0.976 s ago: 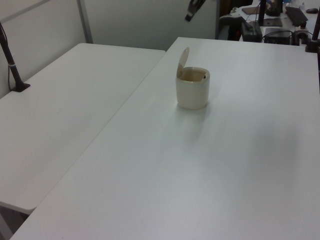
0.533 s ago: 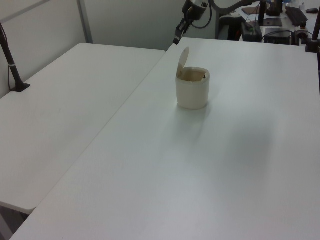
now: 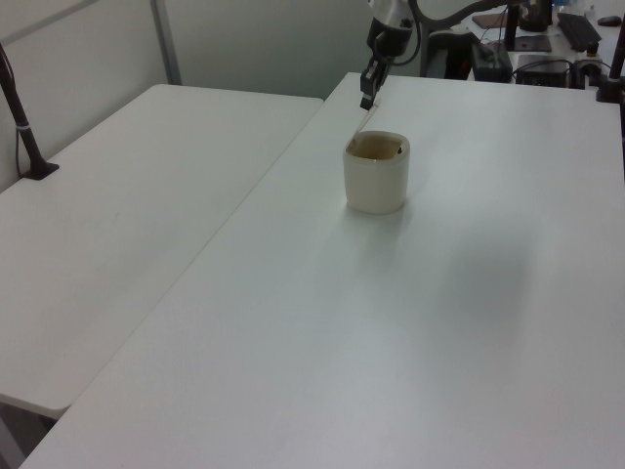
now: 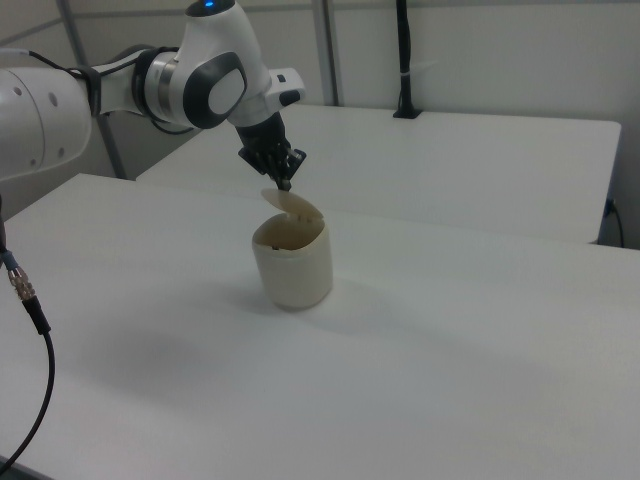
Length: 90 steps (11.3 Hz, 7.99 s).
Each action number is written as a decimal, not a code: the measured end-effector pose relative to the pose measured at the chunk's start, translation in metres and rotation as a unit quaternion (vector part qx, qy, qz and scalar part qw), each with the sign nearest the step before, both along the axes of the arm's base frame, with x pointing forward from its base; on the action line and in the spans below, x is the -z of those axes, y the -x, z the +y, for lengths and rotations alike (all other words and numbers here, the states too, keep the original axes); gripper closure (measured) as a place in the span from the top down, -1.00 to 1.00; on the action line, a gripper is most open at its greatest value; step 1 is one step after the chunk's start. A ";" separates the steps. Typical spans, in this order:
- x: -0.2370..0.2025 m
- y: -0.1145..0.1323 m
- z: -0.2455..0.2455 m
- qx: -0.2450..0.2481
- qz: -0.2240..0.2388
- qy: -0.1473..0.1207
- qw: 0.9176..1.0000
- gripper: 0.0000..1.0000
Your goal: Close the trash bin
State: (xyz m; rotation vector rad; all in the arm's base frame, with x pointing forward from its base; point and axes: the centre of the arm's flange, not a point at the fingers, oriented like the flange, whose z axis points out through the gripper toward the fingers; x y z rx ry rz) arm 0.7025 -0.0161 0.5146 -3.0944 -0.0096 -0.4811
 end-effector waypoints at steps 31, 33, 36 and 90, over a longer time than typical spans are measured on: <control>-0.083 0.113 -0.011 0.002 0.195 0.012 0.981 1.00; -0.085 0.116 -0.013 0.004 0.201 0.011 0.979 1.00; -0.091 0.119 -0.017 0.070 0.196 0.003 0.978 1.00; -0.070 0.105 0.028 0.052 0.201 0.030 0.978 1.00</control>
